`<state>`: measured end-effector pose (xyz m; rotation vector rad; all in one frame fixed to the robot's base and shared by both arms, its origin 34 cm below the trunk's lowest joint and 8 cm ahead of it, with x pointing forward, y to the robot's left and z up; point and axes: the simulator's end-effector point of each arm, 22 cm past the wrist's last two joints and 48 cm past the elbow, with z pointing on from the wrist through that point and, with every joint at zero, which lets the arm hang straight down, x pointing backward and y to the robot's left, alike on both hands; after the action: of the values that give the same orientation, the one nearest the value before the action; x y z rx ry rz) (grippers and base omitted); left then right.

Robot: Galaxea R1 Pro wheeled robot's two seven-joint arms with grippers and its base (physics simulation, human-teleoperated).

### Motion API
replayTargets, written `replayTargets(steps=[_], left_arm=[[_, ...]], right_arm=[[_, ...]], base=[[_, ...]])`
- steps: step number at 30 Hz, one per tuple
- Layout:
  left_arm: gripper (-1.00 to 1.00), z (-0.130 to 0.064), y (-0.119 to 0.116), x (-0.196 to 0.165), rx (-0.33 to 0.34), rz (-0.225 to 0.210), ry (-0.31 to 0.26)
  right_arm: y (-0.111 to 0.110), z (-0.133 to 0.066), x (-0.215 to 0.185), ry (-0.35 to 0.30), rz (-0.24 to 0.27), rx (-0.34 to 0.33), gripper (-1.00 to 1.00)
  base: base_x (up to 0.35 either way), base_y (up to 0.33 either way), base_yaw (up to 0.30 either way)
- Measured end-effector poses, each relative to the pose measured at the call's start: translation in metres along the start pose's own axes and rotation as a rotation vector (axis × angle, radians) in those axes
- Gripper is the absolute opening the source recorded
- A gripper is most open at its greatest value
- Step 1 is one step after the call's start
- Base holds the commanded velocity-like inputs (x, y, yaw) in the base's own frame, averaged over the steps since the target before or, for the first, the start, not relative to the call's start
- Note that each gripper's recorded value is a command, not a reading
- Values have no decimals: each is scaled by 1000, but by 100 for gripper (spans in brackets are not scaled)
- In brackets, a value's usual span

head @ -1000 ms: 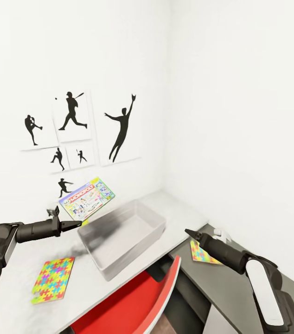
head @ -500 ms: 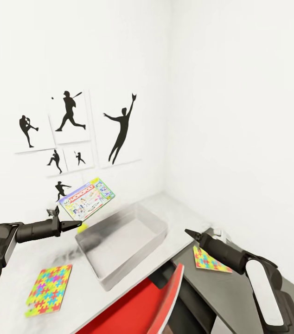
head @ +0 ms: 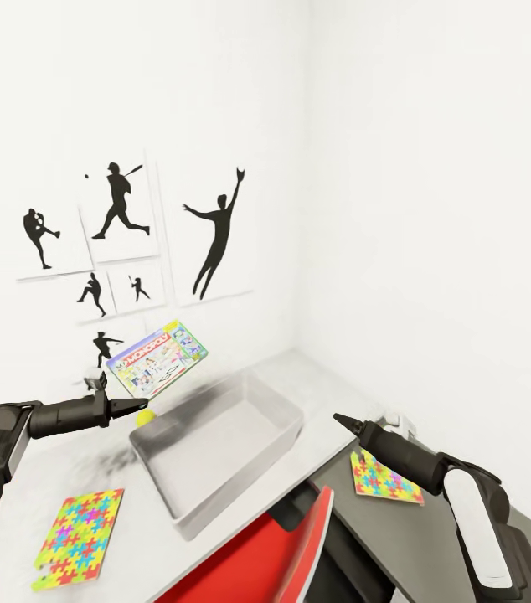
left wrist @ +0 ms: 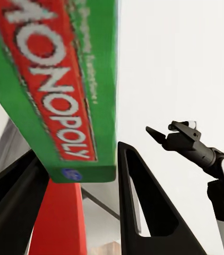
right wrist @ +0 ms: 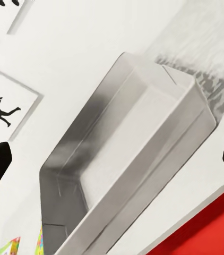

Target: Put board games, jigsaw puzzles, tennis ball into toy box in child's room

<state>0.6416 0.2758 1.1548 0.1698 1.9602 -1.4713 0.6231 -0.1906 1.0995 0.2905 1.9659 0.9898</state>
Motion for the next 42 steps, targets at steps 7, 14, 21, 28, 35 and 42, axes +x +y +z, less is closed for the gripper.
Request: replayTargets(steps=[7, 14, 21, 28, 35, 42], left_arm=[[-100, 0, 0, 0, 0, -1, 1], [-100, 0, 0, 0, -1, 0, 1], [-100, 0, 0, 0, 0, 0, 0], [-100, 0, 0, 0, 0, 0, 0], [-100, 0, 0, 0, 1, 0, 0], [-100, 0, 0, 0, 1, 1, 1]], right_arm=[[0, 0, 0, 0, 0, 0, 100], [0, 0, 0, 0, 0, 0, 100], [0, 0, 0, -1, -1, 1, 100], [0, -1, -1, -2, -1, 0, 100], [0, -1, -1, -2, -1, 1, 100], [0, -1, -1, -3, -1, 0, 100]], base=[[83, -106, 216], [110, 15, 183], [67, 10, 16], [89, 1, 1], [96, 0, 0], [10, 0, 0]])
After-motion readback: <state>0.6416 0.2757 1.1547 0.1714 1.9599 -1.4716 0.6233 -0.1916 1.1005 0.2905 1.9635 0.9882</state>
